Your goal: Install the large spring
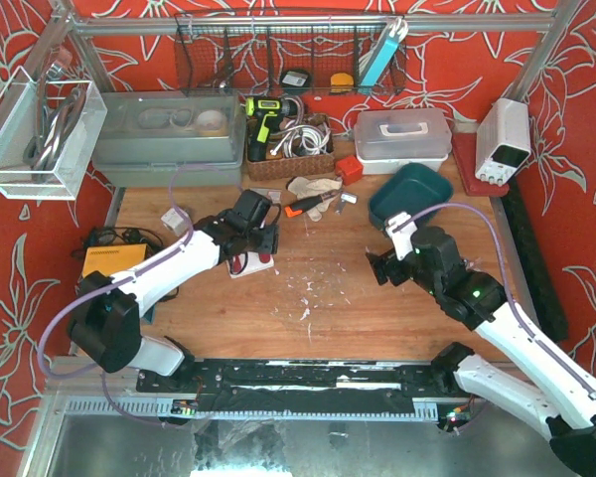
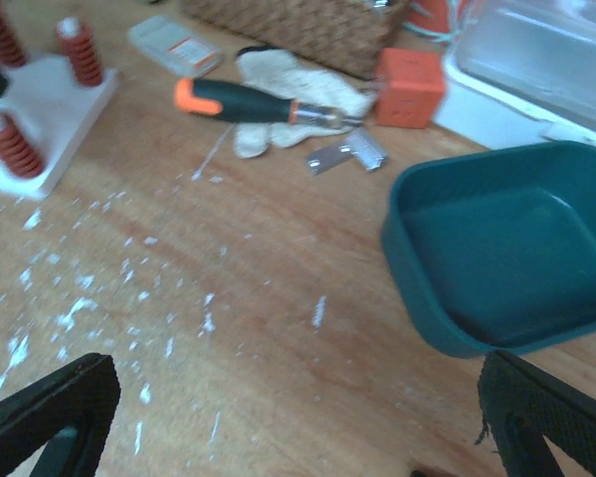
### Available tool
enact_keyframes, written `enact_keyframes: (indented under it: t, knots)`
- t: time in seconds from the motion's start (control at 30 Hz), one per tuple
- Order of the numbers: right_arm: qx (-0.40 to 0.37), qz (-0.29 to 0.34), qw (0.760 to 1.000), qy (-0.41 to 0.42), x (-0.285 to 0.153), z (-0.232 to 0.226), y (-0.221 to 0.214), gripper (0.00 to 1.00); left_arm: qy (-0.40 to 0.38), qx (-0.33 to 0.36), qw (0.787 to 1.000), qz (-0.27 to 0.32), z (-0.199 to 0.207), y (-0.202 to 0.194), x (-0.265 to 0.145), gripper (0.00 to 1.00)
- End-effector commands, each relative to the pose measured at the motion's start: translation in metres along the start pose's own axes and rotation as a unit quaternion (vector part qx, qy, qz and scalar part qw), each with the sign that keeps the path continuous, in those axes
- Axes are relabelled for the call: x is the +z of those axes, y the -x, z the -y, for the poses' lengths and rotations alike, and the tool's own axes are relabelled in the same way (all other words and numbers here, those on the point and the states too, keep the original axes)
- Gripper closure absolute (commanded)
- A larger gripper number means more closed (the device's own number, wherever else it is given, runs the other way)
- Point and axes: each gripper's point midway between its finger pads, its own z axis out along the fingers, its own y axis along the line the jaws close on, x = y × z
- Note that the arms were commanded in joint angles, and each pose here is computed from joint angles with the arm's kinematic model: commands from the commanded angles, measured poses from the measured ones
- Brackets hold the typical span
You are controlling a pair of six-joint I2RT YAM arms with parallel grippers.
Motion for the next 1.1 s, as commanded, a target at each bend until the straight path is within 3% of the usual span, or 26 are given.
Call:
enact_keyframes:
  t: [0.0,0.07,0.1,0.13,0.23,0.47,0.67,0.87,1.07]
  knots:
    - [0.071,0.001,0.992,-0.108,0.001,0.037,0.014,0.01,-0.009,-0.017,0.996,0.087,0.007,0.056,-0.034,0.27]
    - [0.07,0.006,0.987,-0.143,0.01,0.048,0.02,0.01,-0.002,-0.017,0.992,0.124,0.008,0.079,-0.041,0.16]
    - [0.061,0.006,0.985,-0.159,0.017,0.052,0.022,0.01,0.004,-0.018,0.99,0.14,0.008,0.09,-0.042,0.02]
    - [0.047,0.012,0.983,-0.175,0.022,0.057,0.025,0.01,0.011,-0.016,0.988,0.152,0.009,0.099,-0.043,0.0]
    - [0.018,0.022,0.973,-0.227,0.041,0.075,0.031,0.01,0.026,-0.007,0.988,0.15,0.013,0.115,-0.029,0.0]
    - [0.079,-0.028,0.943,-0.321,0.067,0.153,0.017,0.01,0.055,-0.013,0.984,0.168,0.012,0.13,-0.002,0.0]
    - [0.095,-0.036,0.918,-0.383,0.076,0.191,0.0,0.01,0.055,0.005,0.954,0.295,-0.002,0.15,-0.024,0.0]
    - [0.144,0.008,0.906,-0.397,0.069,0.207,-0.019,0.01,0.099,-0.025,0.927,0.36,-0.06,0.169,-0.057,0.0]
    - [0.131,0.021,0.916,-0.379,0.069,0.199,-0.041,0.01,0.135,-0.087,0.918,0.362,-0.132,0.125,-0.059,0.0]
